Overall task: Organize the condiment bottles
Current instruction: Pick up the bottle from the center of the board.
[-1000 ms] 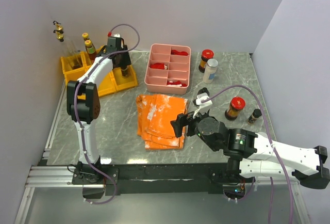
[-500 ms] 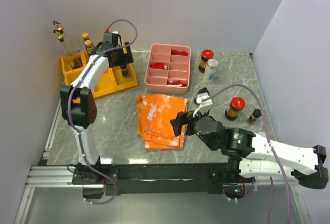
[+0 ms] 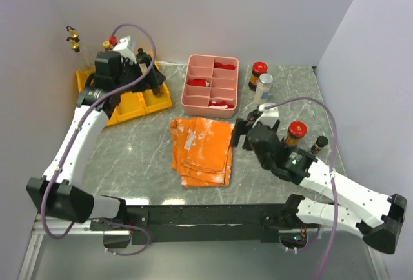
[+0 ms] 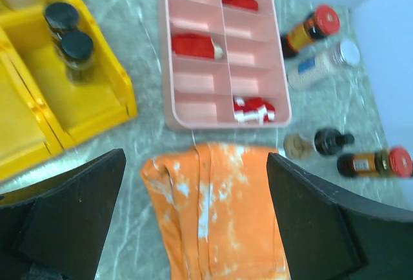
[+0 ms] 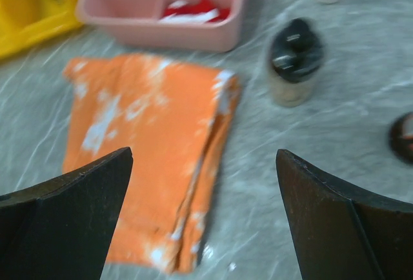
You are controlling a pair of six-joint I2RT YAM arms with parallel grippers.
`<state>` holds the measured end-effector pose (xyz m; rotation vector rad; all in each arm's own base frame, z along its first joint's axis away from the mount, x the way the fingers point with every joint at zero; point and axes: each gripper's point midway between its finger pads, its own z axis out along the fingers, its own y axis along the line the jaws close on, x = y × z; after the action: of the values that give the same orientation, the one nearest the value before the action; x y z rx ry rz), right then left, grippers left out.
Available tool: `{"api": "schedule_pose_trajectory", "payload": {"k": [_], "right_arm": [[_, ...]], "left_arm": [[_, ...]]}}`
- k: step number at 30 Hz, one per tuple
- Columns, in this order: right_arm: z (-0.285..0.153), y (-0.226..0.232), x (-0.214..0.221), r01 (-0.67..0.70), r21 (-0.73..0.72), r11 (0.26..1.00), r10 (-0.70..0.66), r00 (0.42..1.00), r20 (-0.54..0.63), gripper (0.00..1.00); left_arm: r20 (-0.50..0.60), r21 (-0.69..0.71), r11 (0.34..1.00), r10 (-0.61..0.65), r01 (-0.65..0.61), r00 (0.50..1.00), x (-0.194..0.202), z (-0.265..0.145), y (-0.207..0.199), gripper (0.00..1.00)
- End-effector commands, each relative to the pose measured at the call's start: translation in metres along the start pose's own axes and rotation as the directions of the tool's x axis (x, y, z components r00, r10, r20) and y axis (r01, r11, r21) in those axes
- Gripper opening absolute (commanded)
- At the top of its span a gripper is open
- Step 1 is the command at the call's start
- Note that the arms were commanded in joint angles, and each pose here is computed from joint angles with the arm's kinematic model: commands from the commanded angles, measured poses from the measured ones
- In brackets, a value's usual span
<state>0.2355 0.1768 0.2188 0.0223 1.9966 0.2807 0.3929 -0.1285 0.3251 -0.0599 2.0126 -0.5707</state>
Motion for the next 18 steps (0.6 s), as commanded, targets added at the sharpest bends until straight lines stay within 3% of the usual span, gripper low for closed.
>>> {"api": "schedule_pose_trajectory", "payload": {"k": [1, 7, 11, 18], "right_arm": [[0.018, -0.04, -0.016, -0.059, 0.122, 0.991, 0.057, 0.998, 0.019, 1.0], [0.041, -0.087, -0.016, -0.113, 0.303, 0.946, 0.122, 0.993, -0.008, 1.0], [0.049, -0.15, -0.001, -0.217, 0.496, 0.841, 0.242, 0.97, 0.014, 1.0], [0.033, -0.197, -0.011, -0.323, 0.601, 0.731, 0.314, 0.941, 0.124, 1.0]], "left_arm": [[-0.019, 0.047, 0.999, 0.013, -0.012, 1.0, 0.028, -0.005, 0.0, 0.96], [0.028, 0.04, 0.999, 0.013, -0.014, 1.0, 0.04, -0.005, 0.006, 0.97], [-0.026, 0.015, 1.0, 0.011, -0.011, 1.0, 0.049, -0.003, 0.011, 0.96], [-0.008, 0.035, 0.999, 0.007, -0.006, 1.0, 0.05, -0.007, 0.008, 0.96]]}}
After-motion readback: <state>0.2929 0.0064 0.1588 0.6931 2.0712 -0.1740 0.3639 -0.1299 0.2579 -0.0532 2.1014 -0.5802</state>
